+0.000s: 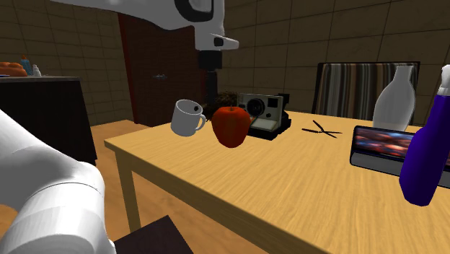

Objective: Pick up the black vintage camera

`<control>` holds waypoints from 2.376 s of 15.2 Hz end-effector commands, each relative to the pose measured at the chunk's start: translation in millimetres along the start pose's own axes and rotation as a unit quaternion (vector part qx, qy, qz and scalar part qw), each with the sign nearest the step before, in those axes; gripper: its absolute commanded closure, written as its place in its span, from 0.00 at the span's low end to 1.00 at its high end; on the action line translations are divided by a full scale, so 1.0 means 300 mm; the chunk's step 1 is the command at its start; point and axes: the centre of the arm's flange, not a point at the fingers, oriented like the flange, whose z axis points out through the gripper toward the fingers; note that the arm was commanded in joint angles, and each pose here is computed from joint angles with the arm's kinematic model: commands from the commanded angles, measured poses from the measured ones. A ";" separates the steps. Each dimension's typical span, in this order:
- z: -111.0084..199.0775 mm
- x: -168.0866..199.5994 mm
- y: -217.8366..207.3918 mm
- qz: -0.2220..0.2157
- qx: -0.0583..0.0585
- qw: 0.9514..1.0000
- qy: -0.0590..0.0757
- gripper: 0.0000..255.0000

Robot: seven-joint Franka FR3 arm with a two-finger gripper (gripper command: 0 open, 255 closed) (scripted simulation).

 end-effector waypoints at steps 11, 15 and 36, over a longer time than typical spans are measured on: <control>-0.081 0.376 -0.377 0.306 -0.009 0.952 -0.003 0.00; -0.101 0.514 -0.435 0.387 -0.012 0.922 -0.004 0.00; -0.002 0.515 -0.433 0.387 -0.012 0.922 -0.004 1.00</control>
